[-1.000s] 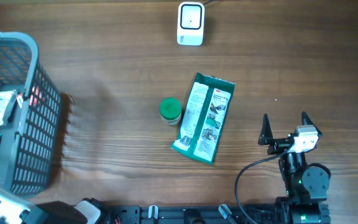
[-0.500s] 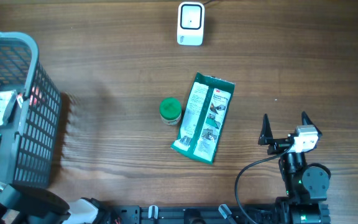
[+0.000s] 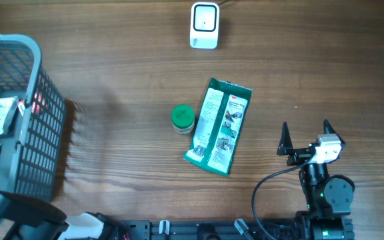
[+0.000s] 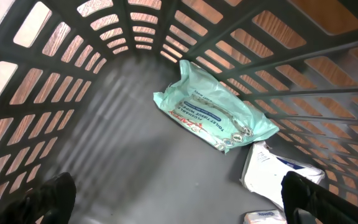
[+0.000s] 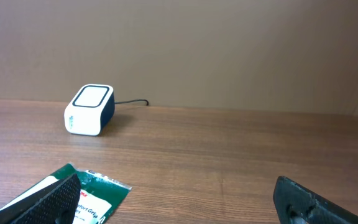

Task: Scan the item barcode
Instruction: 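Reach the left gripper into the basket and grasp the light-green wipes pack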

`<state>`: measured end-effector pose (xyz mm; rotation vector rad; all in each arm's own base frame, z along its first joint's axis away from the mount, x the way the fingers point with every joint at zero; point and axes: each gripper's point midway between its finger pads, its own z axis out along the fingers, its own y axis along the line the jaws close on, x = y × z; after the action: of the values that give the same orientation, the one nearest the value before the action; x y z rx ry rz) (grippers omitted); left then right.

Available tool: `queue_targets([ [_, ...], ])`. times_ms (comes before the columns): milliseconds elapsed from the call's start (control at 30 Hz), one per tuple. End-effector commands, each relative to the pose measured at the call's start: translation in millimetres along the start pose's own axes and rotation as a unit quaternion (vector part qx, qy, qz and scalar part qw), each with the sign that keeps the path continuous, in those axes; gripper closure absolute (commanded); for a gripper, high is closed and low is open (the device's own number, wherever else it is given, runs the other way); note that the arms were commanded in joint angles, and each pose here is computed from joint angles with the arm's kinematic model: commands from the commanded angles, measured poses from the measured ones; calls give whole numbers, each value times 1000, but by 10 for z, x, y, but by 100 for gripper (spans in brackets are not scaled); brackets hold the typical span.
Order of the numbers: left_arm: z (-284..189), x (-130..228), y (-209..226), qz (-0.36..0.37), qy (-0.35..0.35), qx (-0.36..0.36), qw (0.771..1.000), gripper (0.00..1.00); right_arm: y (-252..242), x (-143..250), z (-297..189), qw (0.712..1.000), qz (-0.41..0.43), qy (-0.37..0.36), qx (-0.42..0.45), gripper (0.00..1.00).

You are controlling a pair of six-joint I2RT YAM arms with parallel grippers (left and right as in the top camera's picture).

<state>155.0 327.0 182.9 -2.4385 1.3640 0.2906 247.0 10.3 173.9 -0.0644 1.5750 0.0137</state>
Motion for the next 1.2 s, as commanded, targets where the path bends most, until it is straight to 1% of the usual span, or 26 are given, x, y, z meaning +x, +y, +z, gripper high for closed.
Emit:
queue_targets([
  [0, 162, 15, 50, -1, 4, -27, 1000, 0, 30, -11, -2, 1000, -7, -3, -8, 0],
  [400, 554, 141, 101, 12, 33, -77, 996, 0, 30, -10, -2, 1000, -7, -3, -8, 0],
  [1167, 592, 153, 106, 12, 34, -80, 996, 0, 30, -10, -2, 1000, -7, -3, -8, 0],
])
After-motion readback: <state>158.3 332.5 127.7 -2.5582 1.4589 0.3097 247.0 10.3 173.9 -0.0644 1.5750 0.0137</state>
